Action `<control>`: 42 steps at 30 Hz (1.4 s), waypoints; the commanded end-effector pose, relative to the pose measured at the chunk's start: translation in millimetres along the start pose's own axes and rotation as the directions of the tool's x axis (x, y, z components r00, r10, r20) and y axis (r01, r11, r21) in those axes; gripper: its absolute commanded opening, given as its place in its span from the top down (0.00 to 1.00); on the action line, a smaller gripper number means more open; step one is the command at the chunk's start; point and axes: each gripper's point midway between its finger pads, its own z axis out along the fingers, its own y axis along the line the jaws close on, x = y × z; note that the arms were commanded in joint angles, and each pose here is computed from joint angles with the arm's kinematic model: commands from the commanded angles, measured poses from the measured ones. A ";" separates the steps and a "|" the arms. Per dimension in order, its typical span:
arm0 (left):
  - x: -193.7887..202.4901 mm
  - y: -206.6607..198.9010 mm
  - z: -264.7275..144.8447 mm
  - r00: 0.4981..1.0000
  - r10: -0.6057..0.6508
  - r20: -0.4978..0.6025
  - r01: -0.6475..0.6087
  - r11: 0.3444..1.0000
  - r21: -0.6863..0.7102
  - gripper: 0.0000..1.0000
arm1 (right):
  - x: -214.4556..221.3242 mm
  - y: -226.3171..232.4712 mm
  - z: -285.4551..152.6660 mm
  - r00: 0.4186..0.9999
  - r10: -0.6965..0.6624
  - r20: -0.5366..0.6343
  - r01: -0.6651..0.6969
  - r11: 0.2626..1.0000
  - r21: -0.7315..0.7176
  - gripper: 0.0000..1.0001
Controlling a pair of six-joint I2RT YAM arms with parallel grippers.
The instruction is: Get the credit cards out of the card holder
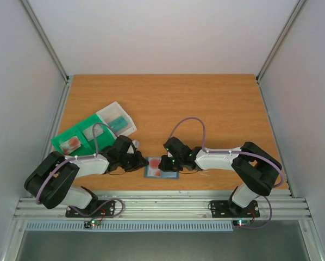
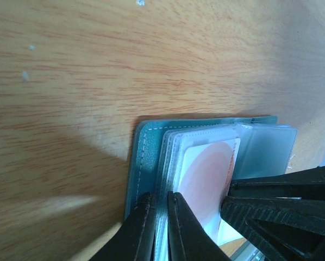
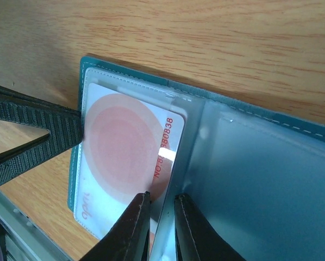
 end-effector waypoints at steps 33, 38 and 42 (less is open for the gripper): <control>2.0 14.2 0.7 1.000 -0.011 0.017 0.012 0.998 -0.067 0.89 | -0.3 -14.2 6.0 0.999 0.032 0.016 -0.032 0.999 0.016 0.85; 2.7 15.6 0.5 1.000 -0.012 0.017 0.013 0.997 -0.072 0.89 | -0.8 -17.3 6.4 0.999 0.030 0.020 -0.031 0.999 0.029 0.87; 2.8 18.3 -0.3 1.000 -0.014 0.020 0.016 0.996 -0.085 0.89 | -1.2 -23.4 3.9 0.999 0.030 0.026 -0.032 0.998 0.063 0.90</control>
